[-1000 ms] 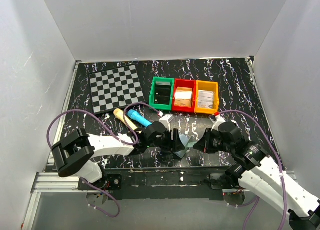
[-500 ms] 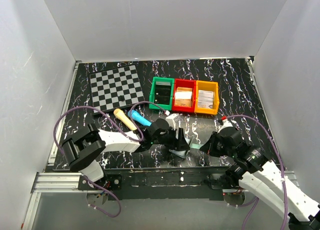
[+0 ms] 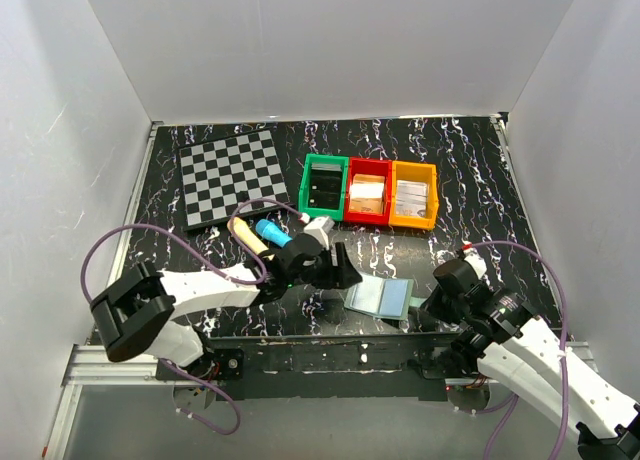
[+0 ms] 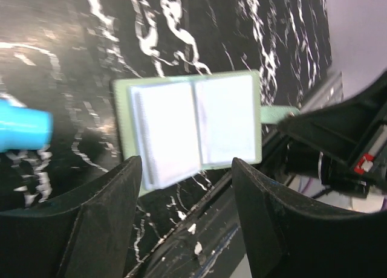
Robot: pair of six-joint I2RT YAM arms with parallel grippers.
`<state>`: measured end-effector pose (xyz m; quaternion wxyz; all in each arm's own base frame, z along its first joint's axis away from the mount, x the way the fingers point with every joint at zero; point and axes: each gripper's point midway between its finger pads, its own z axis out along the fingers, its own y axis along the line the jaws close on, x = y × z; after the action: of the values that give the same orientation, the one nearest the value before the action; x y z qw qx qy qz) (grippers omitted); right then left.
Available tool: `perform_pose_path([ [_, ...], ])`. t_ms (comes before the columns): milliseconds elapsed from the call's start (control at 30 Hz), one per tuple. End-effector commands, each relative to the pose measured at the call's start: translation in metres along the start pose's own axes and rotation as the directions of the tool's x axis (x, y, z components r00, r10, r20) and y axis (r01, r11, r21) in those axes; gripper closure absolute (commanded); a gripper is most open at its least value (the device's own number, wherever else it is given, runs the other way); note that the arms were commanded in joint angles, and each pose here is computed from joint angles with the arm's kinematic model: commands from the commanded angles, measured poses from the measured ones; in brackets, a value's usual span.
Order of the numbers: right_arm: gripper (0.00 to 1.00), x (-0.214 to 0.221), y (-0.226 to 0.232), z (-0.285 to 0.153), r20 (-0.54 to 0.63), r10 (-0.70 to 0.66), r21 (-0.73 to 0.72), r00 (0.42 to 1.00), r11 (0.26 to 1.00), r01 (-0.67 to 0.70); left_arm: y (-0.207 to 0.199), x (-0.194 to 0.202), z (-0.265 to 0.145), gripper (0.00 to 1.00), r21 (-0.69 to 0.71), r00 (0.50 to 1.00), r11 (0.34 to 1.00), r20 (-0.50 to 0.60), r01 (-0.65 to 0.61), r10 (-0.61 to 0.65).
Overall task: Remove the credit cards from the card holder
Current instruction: Remove the credit card from the card holder.
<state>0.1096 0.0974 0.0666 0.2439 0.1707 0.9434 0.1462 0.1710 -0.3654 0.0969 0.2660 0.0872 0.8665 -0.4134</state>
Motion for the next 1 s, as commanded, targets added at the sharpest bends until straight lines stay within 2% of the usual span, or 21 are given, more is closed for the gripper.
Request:
perform_pose_path([
  [0,0.99,-0.01,-0.007,-0.002,0.059,0.082,0.051,0.995,0.995,-0.085,0.032,-0.014,-0.013,0.39,-0.105,0.995,0.992,0.078,0.066,-0.058],
  [267,0.99,-0.007,0.003,0.005,0.019,0.03,0.036,0.999,0.999,-0.03,-0.007,0.001,0.007,0.41,0.105,0.998,0.994,-0.056,0.018,-0.012],
  [633,0.99,-0.003,0.004,0.011,0.001,0.017,0.031,1.0,0.999,-0.017,-0.015,0.01,0.025,0.41,0.134,0.993,0.991,-0.116,-0.001,0.017],
  [967,0.99,-0.005,0.007,0.012,-0.002,0.0,0.031,1.0,1.0,0.0,0.003,0.028,0.038,0.43,0.057,0.984,0.998,-0.177,-0.001,0.011],
])
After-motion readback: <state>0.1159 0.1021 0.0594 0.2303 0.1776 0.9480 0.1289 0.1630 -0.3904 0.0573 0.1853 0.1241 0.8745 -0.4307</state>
